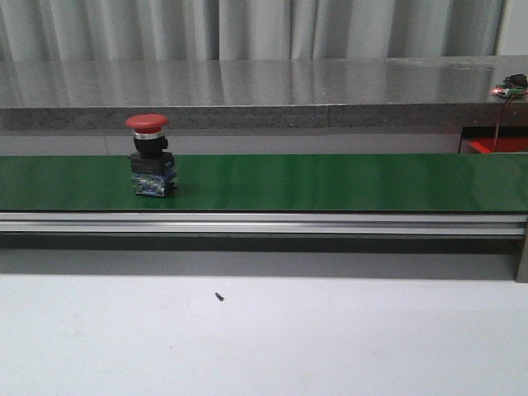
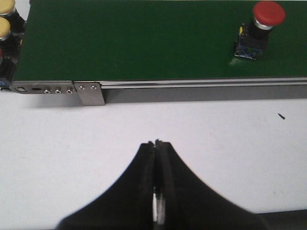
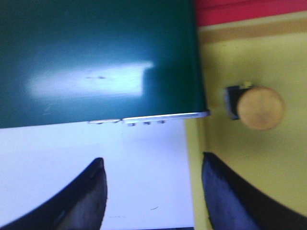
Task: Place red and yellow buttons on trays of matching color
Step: 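Move the right gripper back over the belt and grasp the red button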
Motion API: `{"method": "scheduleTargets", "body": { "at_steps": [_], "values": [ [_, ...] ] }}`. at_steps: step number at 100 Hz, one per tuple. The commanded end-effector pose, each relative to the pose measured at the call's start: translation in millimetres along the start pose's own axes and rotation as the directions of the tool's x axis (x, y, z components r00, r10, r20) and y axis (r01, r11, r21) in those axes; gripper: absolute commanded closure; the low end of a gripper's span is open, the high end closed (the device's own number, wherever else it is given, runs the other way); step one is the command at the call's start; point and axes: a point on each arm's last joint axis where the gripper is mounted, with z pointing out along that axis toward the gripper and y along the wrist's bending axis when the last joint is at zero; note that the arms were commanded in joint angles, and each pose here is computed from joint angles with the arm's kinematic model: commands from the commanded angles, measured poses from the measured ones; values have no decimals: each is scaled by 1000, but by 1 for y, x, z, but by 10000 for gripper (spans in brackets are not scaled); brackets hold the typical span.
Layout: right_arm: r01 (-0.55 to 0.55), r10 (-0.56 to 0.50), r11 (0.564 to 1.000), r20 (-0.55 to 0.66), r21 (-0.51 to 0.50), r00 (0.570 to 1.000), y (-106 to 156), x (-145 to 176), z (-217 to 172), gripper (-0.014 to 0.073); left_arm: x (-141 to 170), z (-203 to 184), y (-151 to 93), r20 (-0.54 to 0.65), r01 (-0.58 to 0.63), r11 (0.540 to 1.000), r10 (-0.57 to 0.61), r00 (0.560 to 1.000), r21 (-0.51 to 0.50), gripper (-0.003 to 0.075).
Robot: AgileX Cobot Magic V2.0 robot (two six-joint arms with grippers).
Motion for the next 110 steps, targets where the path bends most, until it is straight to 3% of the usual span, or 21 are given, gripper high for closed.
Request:
{"method": "scheduleTargets", "body": {
  "at_steps": [1, 23, 47, 63, 75, 101, 110],
  "values": [
    [85, -81, 995, 72, -44, 994, 24, 1, -18, 148, -11, -5, -2, 86, 3, 1000, -4, 996, 10, 740],
    [251, -239, 963, 118, -101, 964, 70, 4, -26, 134, -11, -5, -2, 86, 3, 1000, -4, 996, 10, 740],
    [368, -347, 918, 150, -148, 926, 114, -7, -38, -51, -11, -5, -2, 86, 3, 1000, -4, 996, 10, 740],
    [459, -433, 871, 168, -173, 886, 148, -15, -42, -59, -11, -5, -2, 86, 3, 1000, -4, 996, 10, 740],
    [565, -531, 804, 203, -188, 823, 177, -17, -47, -59, -11, -5, -2, 86, 3, 1000, -4, 996, 10, 740],
    [809, -763, 554, 267, -199, 588, 225, -22, -36, -59, -11, -5, -2, 86, 3, 1000, -4, 996, 10, 740],
    [837, -794, 496, 268, -232, 545, 234, -23, -24, -59, -11, -5, -2, 86, 3, 1000, -4, 996, 10, 740]
  ]
}}
